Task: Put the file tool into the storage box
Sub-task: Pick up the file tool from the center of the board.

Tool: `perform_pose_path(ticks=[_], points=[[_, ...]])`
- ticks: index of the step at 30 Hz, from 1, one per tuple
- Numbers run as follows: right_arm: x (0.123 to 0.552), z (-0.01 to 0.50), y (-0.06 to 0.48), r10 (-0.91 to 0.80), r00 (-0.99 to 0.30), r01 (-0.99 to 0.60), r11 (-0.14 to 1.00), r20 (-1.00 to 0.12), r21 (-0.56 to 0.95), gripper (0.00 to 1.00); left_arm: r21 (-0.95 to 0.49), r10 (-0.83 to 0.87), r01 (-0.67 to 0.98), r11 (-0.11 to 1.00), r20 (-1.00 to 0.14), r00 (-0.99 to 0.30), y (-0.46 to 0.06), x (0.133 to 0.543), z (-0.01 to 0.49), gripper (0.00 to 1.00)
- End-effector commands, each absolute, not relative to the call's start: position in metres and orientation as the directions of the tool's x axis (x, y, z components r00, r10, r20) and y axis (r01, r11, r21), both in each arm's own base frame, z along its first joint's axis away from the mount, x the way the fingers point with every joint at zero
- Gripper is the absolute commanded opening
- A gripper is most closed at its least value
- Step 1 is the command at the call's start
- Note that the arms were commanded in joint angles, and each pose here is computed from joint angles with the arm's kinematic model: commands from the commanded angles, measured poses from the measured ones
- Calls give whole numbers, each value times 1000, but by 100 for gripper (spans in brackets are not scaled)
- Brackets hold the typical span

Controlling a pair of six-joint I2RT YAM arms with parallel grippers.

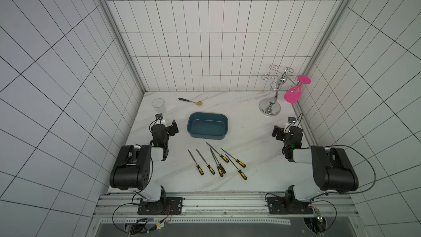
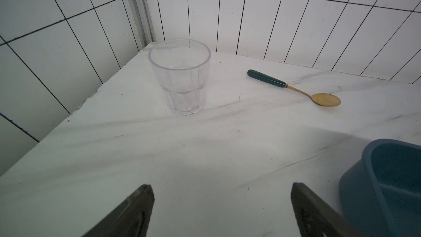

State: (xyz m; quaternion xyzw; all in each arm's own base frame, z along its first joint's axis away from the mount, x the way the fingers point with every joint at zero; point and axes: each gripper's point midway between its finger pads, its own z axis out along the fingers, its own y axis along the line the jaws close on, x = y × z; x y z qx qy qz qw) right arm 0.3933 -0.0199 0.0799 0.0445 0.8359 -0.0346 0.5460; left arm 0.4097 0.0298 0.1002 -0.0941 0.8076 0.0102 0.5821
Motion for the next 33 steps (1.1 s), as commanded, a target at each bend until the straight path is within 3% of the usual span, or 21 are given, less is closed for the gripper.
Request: perform_pose_path(ticks=[1, 28, 33], points=[[402, 93, -21, 36, -372, 109, 994, -928, -5, 99, -98, -137, -151, 984, -952, -273, 28, 414, 114, 98], [402, 93, -21, 35, -371, 108, 994, -928, -5, 99, -94, -130, -140, 986, -952, -276, 26, 414, 113, 98], [403, 99, -20, 28, -362, 106, 994, -932, -11, 99, -51, -84, -148, 988, -970, -229, 22, 410, 124, 98]])
